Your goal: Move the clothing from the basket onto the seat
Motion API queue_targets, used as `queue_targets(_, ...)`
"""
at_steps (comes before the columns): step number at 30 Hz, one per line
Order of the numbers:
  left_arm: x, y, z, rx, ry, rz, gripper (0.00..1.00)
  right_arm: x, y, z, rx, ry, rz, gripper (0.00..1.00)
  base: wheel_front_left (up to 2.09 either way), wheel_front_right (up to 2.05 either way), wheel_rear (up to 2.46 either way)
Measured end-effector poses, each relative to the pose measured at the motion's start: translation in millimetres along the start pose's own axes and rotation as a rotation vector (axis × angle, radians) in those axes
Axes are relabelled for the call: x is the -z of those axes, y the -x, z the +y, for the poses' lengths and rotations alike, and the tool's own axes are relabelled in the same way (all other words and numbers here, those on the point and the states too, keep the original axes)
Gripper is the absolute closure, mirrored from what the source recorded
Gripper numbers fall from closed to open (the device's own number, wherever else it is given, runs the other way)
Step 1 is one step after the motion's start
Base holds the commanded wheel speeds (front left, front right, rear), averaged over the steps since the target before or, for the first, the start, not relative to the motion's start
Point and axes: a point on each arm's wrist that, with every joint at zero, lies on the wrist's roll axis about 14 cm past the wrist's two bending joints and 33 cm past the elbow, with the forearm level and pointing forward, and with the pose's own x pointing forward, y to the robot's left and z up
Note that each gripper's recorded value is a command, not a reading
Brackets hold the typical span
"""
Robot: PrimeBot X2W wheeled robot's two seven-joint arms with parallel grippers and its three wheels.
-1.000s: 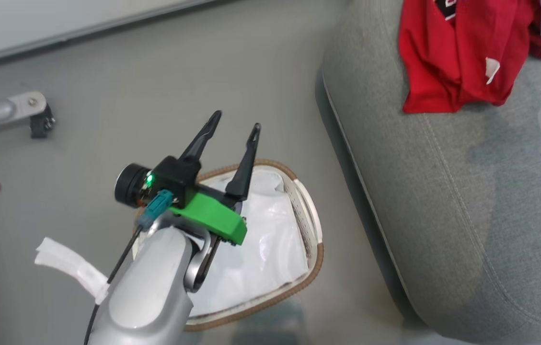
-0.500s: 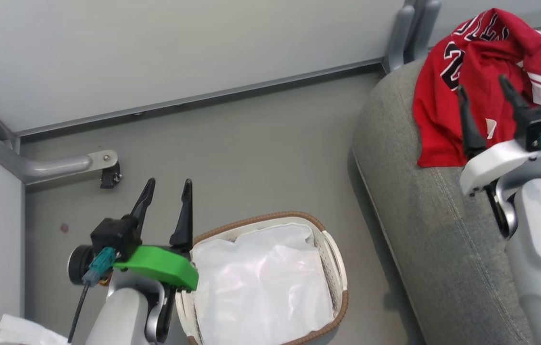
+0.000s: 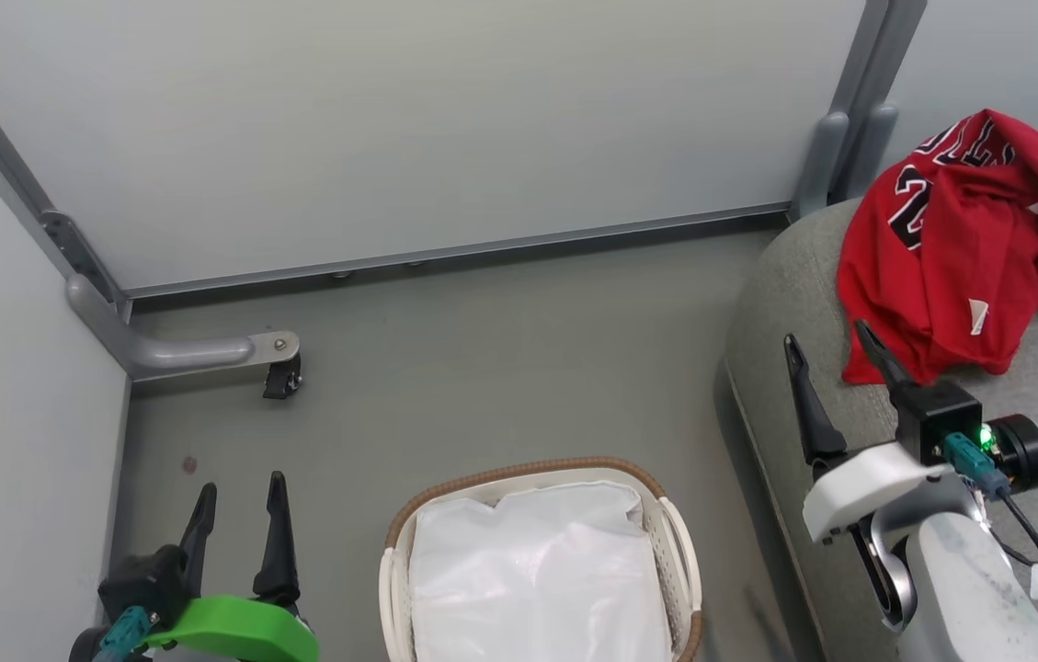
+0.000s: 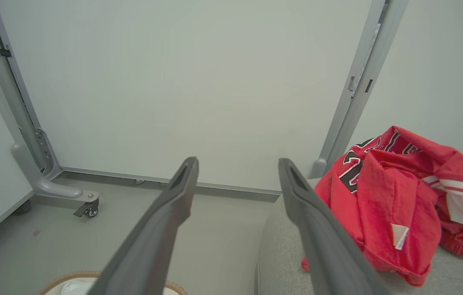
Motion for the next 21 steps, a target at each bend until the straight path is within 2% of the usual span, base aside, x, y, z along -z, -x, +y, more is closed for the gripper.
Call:
queue_targets(3, -1.8, 8.0, 5.3, -0.018, 0.003, -0.009, 0.00, 3.4, 8.7, 7.1, -0.013, -0.003, 0.006, 0.00, 0.00, 0.00, 0.00)
queue_targets(8, -3.3, 17.5, 8.9, -0.032, 0.015, -0.019, 0.00, 12.8, 24.0, 9.8, -0.003, -0.069, 0.027, 0.00, 0.00, 0.00, 0.00)
queue_targets(12, -1.9, 22.6, 10.2, -0.038, 0.023, -0.017, 0.00, 17.3, 34.3, 1.8, 0.034, -0.117, 0.036, 0.00, 0.00, 0.00, 0.00)
queue_targets(21, 3.7, 23.0, 4.2, -0.021, 0.031, 0.000, 0.00, 23.5, 46.5, -6.5, 0.067, -0.138, 0.053, 0.00, 0.00, 0.00, 0.00)
